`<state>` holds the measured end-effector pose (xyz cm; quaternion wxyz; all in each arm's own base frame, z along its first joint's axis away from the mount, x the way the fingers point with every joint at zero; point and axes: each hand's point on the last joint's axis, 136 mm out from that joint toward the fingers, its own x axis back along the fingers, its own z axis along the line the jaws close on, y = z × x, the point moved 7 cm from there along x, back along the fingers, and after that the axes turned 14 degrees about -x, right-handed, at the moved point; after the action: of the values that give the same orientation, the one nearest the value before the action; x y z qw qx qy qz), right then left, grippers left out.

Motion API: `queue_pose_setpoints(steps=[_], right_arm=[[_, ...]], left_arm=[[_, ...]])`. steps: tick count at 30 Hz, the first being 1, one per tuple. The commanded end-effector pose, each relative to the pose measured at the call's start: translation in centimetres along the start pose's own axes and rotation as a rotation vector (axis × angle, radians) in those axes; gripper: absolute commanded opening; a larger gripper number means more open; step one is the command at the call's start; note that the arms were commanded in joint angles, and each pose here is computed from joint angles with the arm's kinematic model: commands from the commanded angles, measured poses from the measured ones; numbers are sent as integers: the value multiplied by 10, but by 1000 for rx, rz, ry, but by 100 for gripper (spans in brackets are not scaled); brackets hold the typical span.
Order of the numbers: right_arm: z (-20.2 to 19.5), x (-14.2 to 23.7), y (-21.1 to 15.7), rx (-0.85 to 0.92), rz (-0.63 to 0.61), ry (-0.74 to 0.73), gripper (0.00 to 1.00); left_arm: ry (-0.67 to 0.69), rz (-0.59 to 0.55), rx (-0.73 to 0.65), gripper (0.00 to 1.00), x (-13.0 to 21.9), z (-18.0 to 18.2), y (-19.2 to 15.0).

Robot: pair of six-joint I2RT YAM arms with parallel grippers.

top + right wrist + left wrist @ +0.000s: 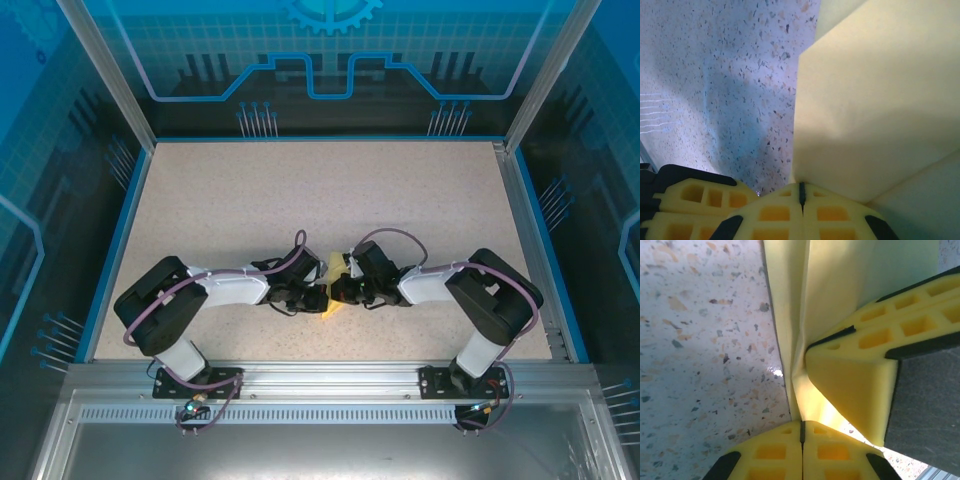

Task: Fold a paper plane with a square sheet of paper (pick it up from the middle)
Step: Fourth fold the wing at the center of the table.

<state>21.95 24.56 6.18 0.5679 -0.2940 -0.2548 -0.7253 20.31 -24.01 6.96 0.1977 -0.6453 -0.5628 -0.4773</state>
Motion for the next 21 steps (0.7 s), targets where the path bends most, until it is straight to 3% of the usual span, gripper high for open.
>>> queue_pose_setpoints(steps=[1,6,15,21], right_arm=[[-17,-6,-5,-8,0,-109,0],[-27,0,-8,8,-12,-182,0],[-32,-6,-11,9,15,-164,0],[-31,-10,-13,7,29,-141,0]], left_arm=[[124,122,5,6,-13,23,-32],[120,88,-12,11,-1,15,-26],[127,-20,-53,22,36,-6,-5],[49,-56,-44,17,33,-15,0]])
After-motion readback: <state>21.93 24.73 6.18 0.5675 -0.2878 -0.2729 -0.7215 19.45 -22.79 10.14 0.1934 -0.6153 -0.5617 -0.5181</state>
